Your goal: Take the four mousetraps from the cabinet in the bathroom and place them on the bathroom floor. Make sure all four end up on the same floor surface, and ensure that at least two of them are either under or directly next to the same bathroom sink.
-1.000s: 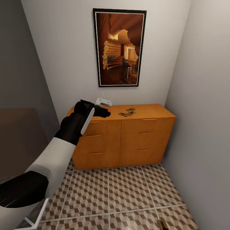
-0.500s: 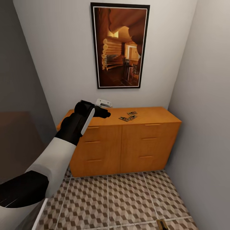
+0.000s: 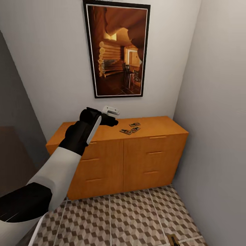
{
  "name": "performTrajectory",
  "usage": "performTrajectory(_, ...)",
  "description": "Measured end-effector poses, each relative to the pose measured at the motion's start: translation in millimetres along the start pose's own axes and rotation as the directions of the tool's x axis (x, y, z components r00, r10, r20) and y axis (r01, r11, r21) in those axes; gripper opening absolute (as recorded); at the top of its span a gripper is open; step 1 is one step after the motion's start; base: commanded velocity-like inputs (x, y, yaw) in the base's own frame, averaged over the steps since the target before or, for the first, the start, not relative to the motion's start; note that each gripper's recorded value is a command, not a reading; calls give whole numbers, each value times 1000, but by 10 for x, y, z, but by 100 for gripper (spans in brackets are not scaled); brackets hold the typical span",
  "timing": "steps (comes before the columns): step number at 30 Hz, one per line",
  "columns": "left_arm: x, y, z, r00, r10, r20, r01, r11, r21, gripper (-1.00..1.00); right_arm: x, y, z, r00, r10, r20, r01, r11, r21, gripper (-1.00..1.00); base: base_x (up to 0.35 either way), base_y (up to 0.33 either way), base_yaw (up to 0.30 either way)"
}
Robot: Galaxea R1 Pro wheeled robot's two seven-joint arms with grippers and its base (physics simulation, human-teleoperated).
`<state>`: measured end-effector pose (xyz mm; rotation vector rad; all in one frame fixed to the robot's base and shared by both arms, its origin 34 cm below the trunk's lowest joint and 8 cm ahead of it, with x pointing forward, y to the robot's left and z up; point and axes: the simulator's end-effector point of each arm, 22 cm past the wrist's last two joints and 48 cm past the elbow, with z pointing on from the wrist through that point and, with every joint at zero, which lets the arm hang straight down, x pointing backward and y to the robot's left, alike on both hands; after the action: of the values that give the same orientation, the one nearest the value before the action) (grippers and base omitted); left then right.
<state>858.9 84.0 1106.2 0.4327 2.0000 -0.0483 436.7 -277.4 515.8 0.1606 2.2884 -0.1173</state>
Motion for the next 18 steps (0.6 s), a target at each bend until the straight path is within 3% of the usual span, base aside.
performTrajectory(18, -25, 5, -69, 1000, 2, -4, -2, 1000, -4, 100, -88, 8, 6, 1000, 3, 20, -3, 1000, -2, -100, 2, 14, -220)
